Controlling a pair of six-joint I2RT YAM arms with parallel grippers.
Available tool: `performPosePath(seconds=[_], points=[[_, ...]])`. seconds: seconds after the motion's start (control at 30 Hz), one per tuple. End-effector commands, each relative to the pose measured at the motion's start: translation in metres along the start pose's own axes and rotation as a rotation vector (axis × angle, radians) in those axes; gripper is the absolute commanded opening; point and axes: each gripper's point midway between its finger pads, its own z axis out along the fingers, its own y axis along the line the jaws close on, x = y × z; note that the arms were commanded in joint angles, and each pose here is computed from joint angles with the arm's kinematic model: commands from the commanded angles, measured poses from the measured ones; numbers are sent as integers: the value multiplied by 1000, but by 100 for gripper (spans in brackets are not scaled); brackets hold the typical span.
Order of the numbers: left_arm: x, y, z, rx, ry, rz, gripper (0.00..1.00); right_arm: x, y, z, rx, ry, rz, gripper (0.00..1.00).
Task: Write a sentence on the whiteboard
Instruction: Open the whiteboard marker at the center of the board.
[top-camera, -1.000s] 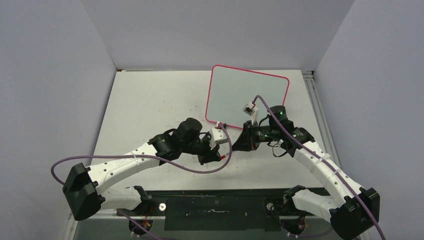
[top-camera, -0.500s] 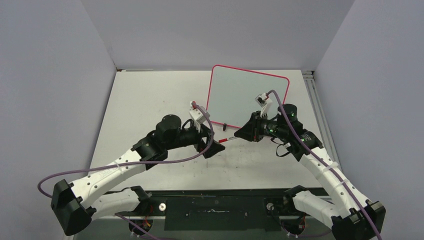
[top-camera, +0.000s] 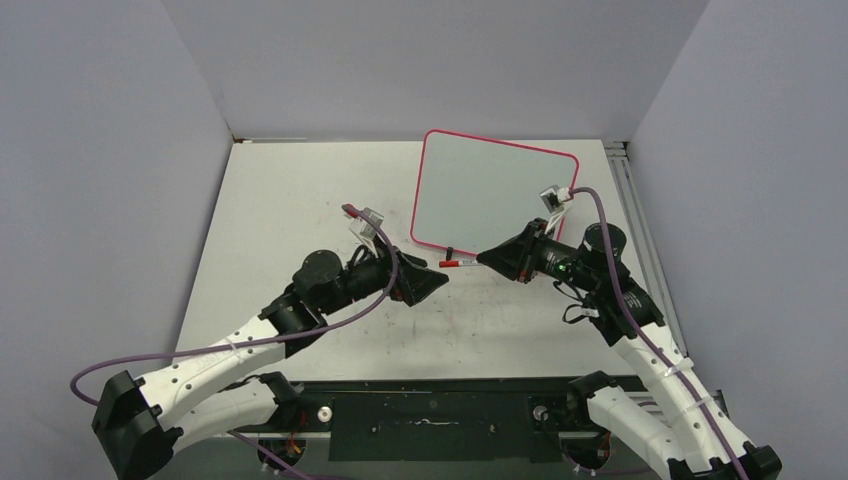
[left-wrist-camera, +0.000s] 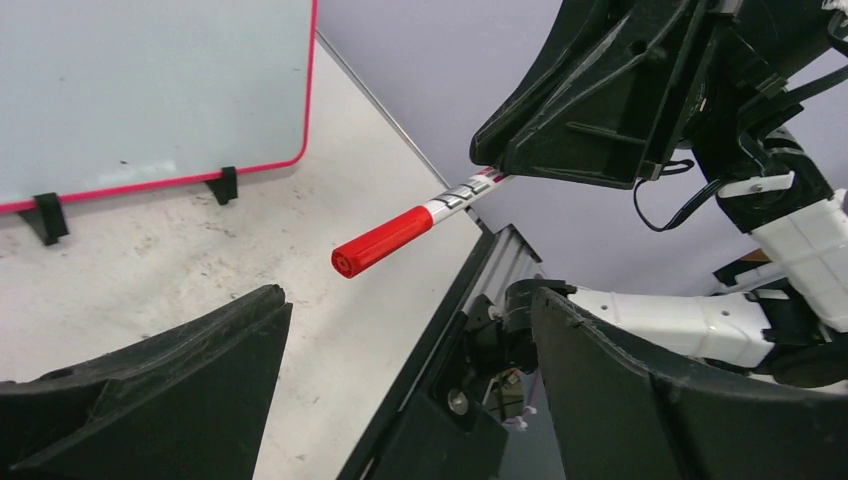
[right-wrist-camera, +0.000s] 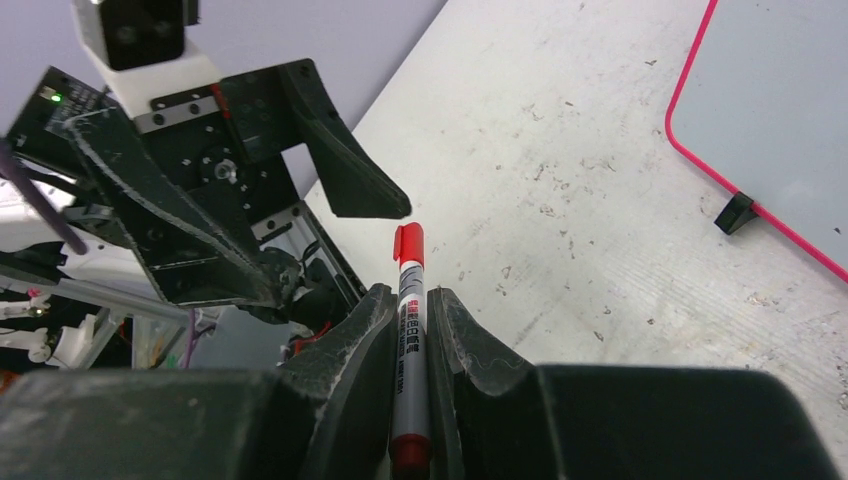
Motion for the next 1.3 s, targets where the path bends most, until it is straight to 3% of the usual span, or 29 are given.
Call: performPosePath(seconds=[0.0,0.23,0.57,0.83,1.27], points=[[-21,-47,4,220,-74,-83,89,-25,18,-7,-42,-114,-23,5],[-28,-63,-5,302,-125,-109,91,-31,31,-11,-94,-155,-1,5],[-30,-59,-1,265,-104,-107,91,-28,39,-6,-153,-110,23,5],[-34,-62,3,292,-116,-125,69,-11,36,-5,-172,-49,38,5],[-30,-60,11,307,-100,-155,54,-9,40,-5,-200,-40,55,5]])
